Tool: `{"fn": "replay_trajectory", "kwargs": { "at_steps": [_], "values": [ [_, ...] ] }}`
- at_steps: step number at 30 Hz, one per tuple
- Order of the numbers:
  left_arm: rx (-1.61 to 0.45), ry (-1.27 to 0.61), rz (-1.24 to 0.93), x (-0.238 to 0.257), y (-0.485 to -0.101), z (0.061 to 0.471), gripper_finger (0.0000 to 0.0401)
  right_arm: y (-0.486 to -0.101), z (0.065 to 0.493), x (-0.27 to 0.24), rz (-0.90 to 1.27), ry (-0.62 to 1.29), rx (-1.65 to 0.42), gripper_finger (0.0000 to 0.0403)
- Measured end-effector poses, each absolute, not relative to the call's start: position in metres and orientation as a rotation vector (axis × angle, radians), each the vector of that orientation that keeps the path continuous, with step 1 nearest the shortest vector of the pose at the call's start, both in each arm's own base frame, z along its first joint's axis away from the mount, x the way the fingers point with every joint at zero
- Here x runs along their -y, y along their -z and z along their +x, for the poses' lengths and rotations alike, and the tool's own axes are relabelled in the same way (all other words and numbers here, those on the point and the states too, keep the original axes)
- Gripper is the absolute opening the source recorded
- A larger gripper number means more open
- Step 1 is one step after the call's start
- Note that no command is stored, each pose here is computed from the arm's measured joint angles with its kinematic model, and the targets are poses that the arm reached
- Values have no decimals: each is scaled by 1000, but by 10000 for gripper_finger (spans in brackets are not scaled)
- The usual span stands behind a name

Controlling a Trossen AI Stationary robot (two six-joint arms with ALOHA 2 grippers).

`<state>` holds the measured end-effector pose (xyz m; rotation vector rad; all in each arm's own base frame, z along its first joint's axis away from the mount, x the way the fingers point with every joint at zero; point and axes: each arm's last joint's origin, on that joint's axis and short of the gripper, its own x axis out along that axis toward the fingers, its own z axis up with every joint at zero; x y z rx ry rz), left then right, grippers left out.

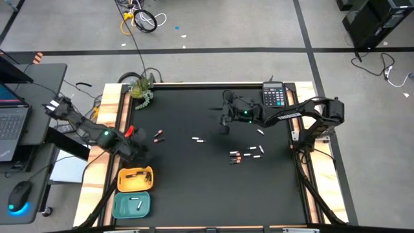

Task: Sort batteries
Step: Put the silver battery into the green bin

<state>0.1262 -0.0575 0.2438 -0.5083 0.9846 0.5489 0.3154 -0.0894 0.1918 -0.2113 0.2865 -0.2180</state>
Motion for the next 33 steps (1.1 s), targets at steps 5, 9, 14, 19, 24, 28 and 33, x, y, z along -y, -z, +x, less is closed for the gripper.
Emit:
{"fn": "replay_trajectory", "kwargs": {
  "at_steps": [5, 9, 14, 19, 24, 28, 33],
  "values": [
    [-825, -530, -315, 44, -246, 152, 161, -181, 313, 78, -111, 196, -409, 158],
    [-731, -478, -166, 38, -250, 176, 161, -174, 305, 51, -120, 185, -590, 158],
    [-647, -453, 14, 29, -249, 208, 162, -176, 291, 21, -97, 178, -740, 158],
    [-646, -449, 148, 19, -234, 240, 162, -184, 286, -7, -98, 214, -716, 154],
    [-743, -314, 192, 8, -205, 266, 162, -196, 294, -32, -169, 236, -544, 154],
    [-799, -222, 160, -6, -182, 281, 156, -204, 302, -43, -205, 201, -415, 153],
    [-849, -183, 120, -21, -167, 294, 144, -202, 306, -48, -209, 191, -380, 153]
  ]
}}
